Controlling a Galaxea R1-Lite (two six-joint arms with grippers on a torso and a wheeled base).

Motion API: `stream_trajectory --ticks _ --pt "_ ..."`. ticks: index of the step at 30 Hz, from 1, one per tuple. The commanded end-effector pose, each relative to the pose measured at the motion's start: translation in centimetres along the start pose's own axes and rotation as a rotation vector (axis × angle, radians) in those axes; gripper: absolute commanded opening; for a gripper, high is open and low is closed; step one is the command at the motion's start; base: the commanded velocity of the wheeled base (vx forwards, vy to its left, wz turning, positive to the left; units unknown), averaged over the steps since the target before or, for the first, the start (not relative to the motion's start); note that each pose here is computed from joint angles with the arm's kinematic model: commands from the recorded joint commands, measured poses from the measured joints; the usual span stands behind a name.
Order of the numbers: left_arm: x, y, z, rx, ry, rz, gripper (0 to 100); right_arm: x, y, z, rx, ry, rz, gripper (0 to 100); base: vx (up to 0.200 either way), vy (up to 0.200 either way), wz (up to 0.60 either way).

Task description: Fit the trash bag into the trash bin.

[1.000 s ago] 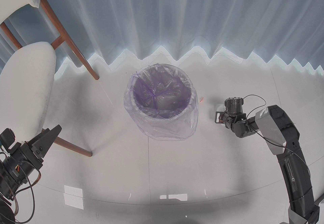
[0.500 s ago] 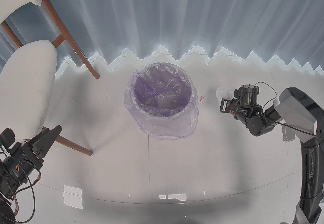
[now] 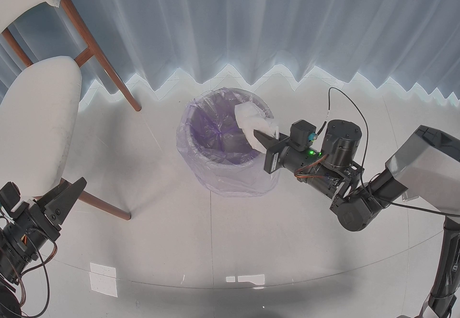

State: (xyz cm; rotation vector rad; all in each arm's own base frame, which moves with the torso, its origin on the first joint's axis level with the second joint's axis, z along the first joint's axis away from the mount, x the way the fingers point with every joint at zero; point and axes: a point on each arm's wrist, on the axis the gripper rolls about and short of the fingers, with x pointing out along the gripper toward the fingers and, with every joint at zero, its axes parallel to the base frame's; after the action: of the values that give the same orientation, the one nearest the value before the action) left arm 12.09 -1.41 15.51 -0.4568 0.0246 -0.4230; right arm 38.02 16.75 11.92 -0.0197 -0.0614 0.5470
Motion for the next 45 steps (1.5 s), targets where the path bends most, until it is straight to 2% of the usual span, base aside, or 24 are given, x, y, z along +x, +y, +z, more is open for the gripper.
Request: stream_trajectory --ticks 1,6,14,18,33,39,40,45 --pt "-0.6 0.0 -0.2 0.01 -0.006 0.01 100 2.7 1.9 -0.4 -0.02 -0.05 0.061 0 0.0 0.0 0.0" --pt "-1.0 -0.1 0.0 0.024 -0.016 0.012 100 4.7 1.6 -2.1 -0.024 -0.059 0.053 0 0.0 0.0 0.0" --pt "-2.1 -0.6 -0.4 0.005 0.032 0.027 100 5.0 1.6 -3.4 -0.022 -0.037 0.05 0 0.2 0.0 0.0" --pt "-3.2 -1.4 0.2 -0.001 0.045 0.025 100 5.1 1.3 -4.0 -0.021 -0.025 0.045 0 0.2 0.0 0.0" --pt "-3.6 -2.0 0.9 -0.005 0.053 0.026 100 5.4 0.7 -8.8 -0.019 0.074 0.018 0 0.0 0.0 0.0" --pt "-3.7 -2.0 1.0 -0.002 0.05 0.023 100 5.4 0.6 -9.7 -0.024 0.09 0.018 0 0.0 0.0 0.0" --pt "-3.7 -2.0 1.0 -0.002 0.05 0.023 100 5.4 0.6 -9.7 -0.024 0.09 0.018 100 0.0 0.0 0.0" --pt "-3.6 -2.0 1.0 0.0 0.049 0.022 100 5.6 0.6 -9.0 -0.027 0.066 0.018 100 0.0 0.0 0.0"
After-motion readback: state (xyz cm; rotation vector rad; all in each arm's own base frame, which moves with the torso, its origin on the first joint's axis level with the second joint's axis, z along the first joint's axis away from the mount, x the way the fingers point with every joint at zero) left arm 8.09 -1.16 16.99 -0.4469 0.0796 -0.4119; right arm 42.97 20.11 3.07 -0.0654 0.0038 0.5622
